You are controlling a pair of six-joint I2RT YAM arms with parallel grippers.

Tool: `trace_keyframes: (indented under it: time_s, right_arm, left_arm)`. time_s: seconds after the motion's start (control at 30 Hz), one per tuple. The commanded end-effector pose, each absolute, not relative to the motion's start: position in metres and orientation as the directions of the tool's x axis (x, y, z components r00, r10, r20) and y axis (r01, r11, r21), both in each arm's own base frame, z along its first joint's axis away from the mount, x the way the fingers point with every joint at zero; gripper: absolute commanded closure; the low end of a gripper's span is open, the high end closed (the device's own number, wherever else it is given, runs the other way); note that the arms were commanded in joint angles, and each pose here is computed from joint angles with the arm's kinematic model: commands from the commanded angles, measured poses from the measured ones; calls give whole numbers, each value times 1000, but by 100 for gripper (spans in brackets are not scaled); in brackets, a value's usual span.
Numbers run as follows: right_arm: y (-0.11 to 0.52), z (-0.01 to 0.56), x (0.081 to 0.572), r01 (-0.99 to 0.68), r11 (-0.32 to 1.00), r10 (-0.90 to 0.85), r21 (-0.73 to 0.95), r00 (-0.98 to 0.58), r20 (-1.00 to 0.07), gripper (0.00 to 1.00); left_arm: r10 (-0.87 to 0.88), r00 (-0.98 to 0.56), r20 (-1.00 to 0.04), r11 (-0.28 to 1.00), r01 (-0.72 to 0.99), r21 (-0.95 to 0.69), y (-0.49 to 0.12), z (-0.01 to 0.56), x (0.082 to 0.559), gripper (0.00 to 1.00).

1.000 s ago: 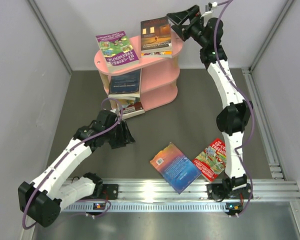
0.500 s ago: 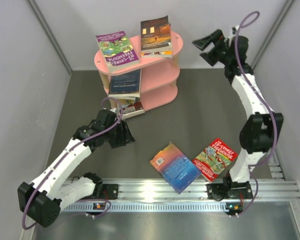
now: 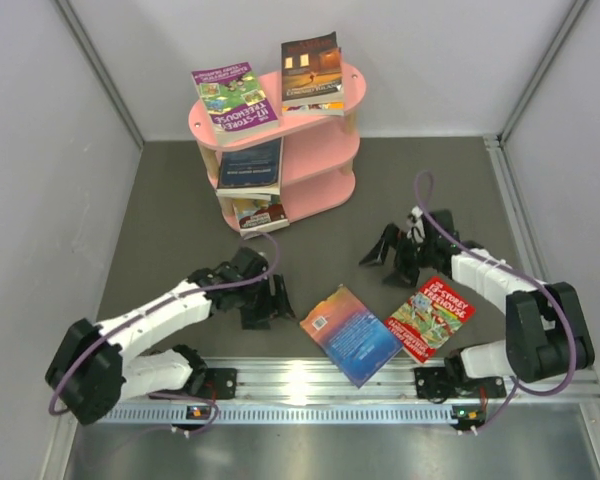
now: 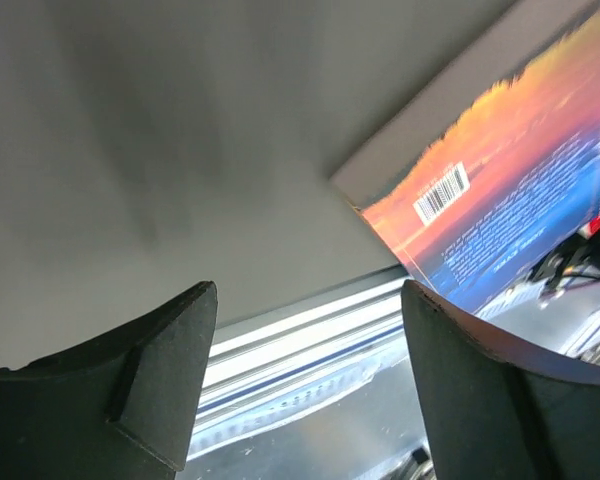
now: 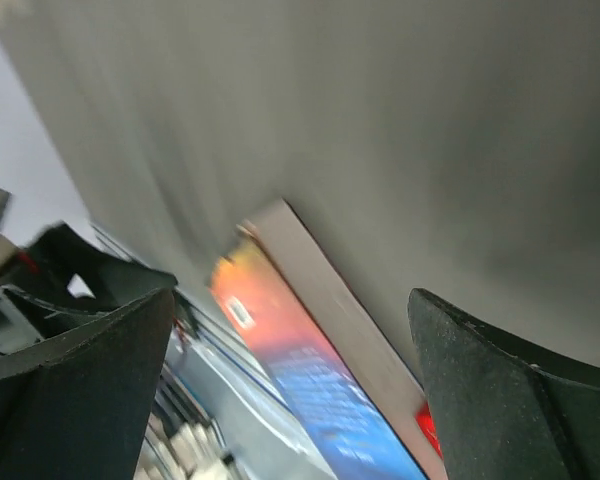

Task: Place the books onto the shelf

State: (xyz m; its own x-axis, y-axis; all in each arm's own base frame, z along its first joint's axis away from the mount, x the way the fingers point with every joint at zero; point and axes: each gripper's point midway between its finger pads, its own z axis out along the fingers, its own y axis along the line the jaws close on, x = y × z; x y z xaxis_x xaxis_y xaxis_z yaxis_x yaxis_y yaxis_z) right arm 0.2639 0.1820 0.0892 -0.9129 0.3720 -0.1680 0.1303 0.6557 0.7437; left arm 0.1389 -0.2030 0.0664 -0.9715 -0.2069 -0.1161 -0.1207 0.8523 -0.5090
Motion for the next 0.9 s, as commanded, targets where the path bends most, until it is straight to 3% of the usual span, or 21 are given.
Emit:
trace_keyframes:
  time_s: [0.0, 0.17, 0.37, 0.53, 0.67, 0.77, 0.8, 0.87]
  right_arm:
    - [190, 88, 240, 17, 684, 266, 730, -937, -228, 0]
    - [190, 55, 218, 28, 718, 212, 695, -960, -181, 0]
    - [212, 12, 156, 0, 748, 59, 663, -996, -66, 0]
    - [238, 0, 102, -14, 706, -61, 708, -997, 41, 0]
    - [261, 3, 70, -57, 656, -160, 753, -985, 65, 0]
    - [269, 12, 65, -90, 640, -192, 763, -980, 45, 16]
    - [266, 13, 63, -81, 653, -191, 753, -980, 60, 33]
    - [269, 22, 68, -112, 648, -197, 754, -980, 23, 48]
  left_arm:
    - [-187, -975, -116, 833, -95, -545, -243, 58, 137, 20]
    - [-152, -983, -103, 838, -72, -541, -277, 39, 124, 20]
    - [-161, -985, -56, 838, -106, -536, -295, 14, 118, 20]
    - [-201, -979, -38, 818, -147, -556, -309, 3, 125, 21]
    - [-231, -972, -50, 824, -168, -541, -313, -3, 133, 22]
    - [-259, -963, -75, 819, -178, -546, -309, 5, 138, 23]
    - [-276, -957, -94, 819, -183, -545, -307, 7, 143, 23]
    - [-284, -953, -108, 821, -183, -542, -300, 15, 143, 23]
